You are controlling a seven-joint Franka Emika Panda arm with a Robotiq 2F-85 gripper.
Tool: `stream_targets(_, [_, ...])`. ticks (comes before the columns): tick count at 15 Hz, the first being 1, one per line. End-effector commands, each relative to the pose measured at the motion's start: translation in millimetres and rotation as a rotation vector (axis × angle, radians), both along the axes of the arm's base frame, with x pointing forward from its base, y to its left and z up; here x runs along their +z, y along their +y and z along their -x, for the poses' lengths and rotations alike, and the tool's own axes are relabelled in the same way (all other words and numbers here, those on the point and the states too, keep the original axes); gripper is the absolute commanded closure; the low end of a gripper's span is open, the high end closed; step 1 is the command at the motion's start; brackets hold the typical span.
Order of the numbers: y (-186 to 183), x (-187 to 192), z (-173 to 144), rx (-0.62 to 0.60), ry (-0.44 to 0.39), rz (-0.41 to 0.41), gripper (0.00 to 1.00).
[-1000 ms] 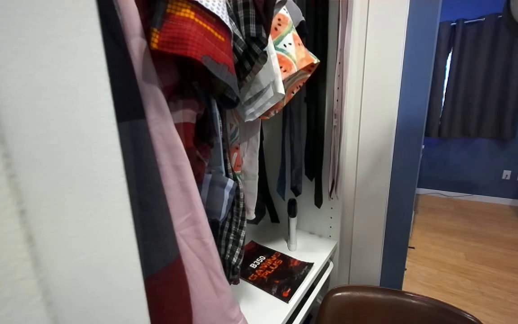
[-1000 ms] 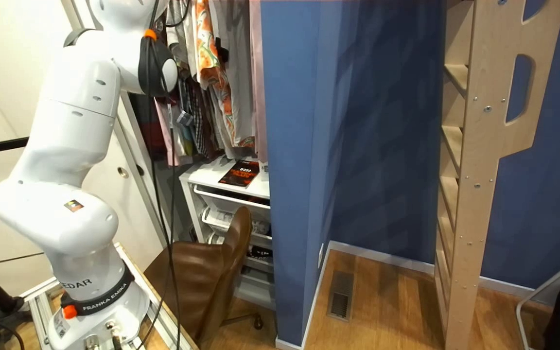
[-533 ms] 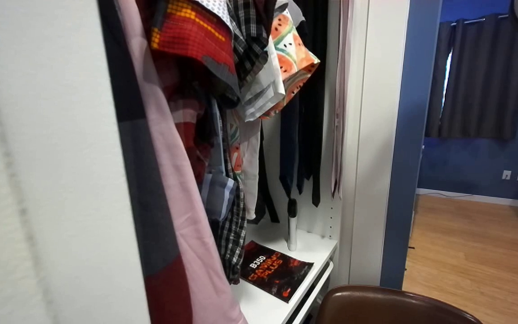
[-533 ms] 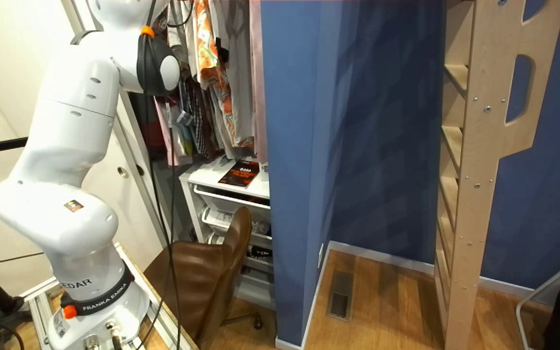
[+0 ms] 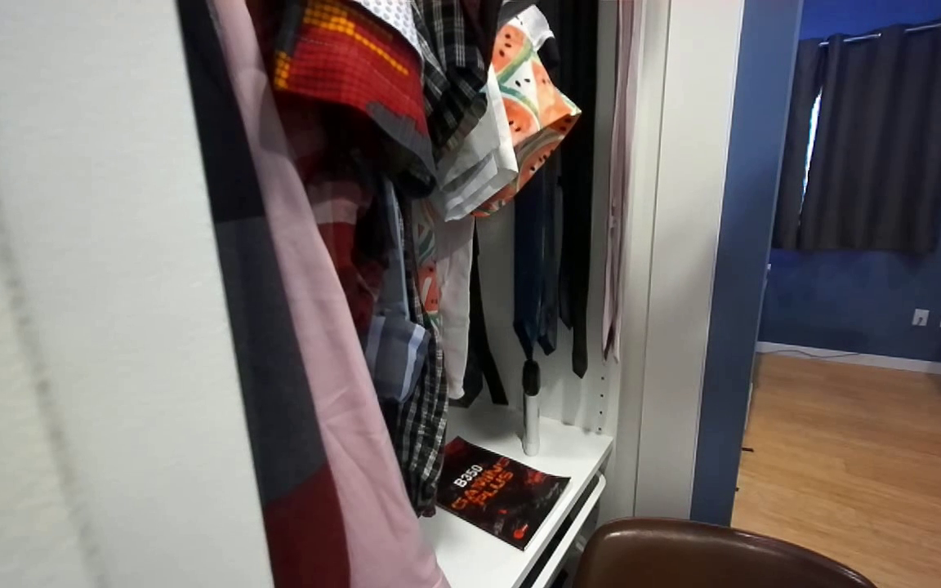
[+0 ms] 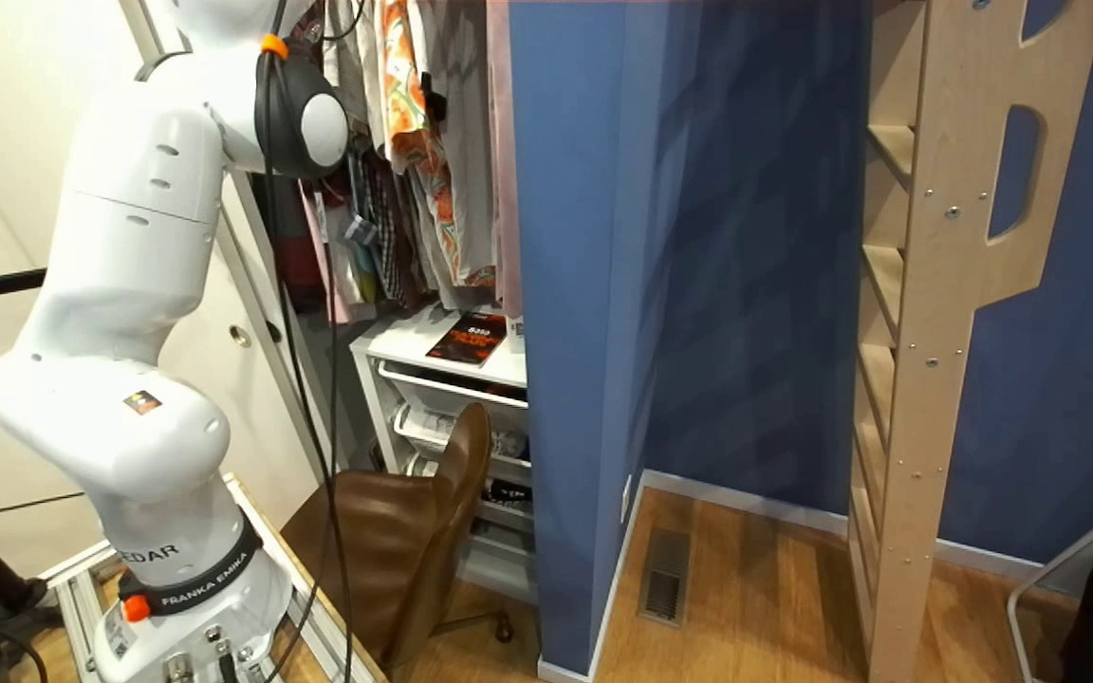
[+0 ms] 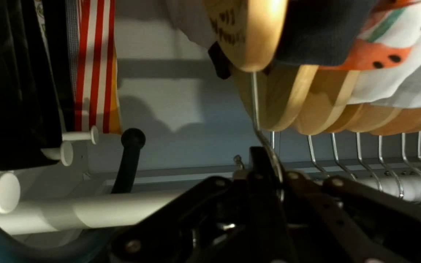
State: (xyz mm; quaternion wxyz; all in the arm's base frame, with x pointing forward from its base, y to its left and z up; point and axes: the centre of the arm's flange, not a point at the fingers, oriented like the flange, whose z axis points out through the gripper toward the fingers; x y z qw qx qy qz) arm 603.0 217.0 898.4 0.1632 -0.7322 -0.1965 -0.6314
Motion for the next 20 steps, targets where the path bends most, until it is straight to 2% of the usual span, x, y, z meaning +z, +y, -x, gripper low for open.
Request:
stream_targets(1, [-18.7, 4.6, 33.6, -0.009, 0.084, -0.03, 0.97])
stream_targets(6, [-29.1, -0.8, 47.0, -0.018, 0.16, -0.049, 0.97])
stream_targets(10, [-35.6, -3.7, 59.9, -0.002, 0.203, -0.019, 0.97])
stream_targets(11, [-36.8, -5.9, 61.5, -0.015, 0.175, -0.016, 0.93])
stream_targets(12, [-37.7, -7.0, 60.5, -0.033, 0.151, -0.044, 0.96])
stream_targets(16, [-42.7, -18.1, 43.7, -0.062, 0.034, -0.185, 1.0])
stream_targets(20, [-53.2, -22.7, 35.0, -0.083, -0.096, -0.292, 0.98])
